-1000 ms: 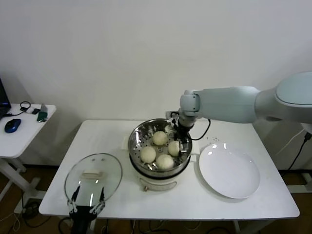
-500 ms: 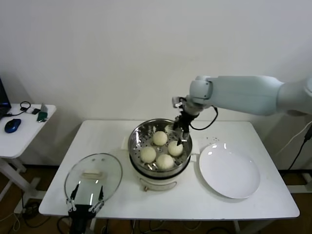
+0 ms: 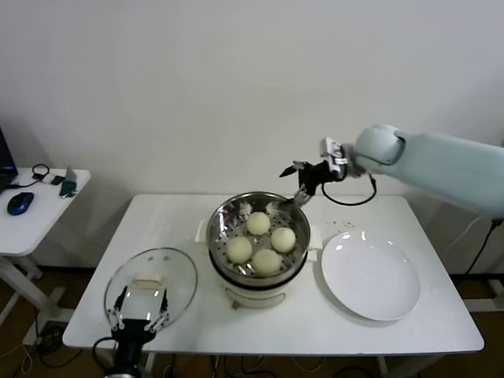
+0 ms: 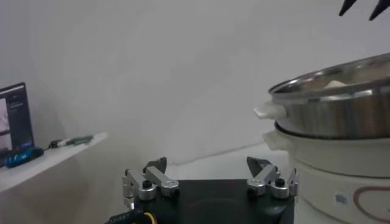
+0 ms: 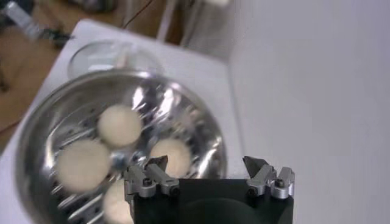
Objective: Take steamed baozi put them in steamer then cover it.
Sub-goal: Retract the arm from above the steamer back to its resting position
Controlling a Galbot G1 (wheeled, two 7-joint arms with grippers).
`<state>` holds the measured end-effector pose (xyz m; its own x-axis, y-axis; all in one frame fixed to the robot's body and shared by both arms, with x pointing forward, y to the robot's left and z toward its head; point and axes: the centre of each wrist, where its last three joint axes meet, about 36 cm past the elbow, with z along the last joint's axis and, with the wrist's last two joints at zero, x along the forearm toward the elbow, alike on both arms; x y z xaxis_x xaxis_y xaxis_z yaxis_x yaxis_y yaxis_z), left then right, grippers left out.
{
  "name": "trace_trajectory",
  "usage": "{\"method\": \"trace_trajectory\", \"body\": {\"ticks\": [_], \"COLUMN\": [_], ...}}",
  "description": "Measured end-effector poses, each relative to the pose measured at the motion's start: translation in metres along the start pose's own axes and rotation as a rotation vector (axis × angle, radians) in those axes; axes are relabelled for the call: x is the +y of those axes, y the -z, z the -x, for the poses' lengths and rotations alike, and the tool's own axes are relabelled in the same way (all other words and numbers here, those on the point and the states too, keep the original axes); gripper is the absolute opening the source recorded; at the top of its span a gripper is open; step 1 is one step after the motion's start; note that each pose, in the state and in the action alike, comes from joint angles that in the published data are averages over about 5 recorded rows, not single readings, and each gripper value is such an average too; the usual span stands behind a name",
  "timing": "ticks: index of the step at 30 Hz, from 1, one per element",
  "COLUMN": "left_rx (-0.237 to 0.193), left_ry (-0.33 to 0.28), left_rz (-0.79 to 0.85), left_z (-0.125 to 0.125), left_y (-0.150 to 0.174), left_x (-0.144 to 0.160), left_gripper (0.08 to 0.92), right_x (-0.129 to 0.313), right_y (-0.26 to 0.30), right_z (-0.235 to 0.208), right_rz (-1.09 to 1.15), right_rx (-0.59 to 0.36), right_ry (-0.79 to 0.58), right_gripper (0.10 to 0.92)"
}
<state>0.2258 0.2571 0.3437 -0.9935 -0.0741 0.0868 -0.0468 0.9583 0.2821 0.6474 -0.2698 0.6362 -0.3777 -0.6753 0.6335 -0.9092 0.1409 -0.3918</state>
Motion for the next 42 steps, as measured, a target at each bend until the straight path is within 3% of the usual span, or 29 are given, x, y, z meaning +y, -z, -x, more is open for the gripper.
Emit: {"method": "trace_trajectory", "body": {"ticks": [10,20,28,42], "left_rx": [-0.030,-0.042,-0.053,-0.020], "left_ry": [-0.010,0.000,0.034,-0.001], "left_rz": [0.035,0.131,0.333,0.995], "left_z": [0.005,0.007,0.011,0.011], "left_y": [0.012,0.024,0.029,0.028], "left_x": [-0.004,0.002,0.014,0.026], "left_gripper": [0.823,0.823,0.823,0.823], "right_x": [0.065,0.143,0.208,0.317], "right_y": [-0.071,-0.121,-0.157,-0.215], "right_z": [-0.008,-0.004,-0.007,-0.015], "right_rz": [0.178,0.364,0.546,0.790], "right_rx": [-0.265,-0.425,-0.465,-0.419], "right_ry": [-0.288,-0.532,-0.707,-0.934], "right_gripper": [0.823,0.823,0.823,0.823]}}
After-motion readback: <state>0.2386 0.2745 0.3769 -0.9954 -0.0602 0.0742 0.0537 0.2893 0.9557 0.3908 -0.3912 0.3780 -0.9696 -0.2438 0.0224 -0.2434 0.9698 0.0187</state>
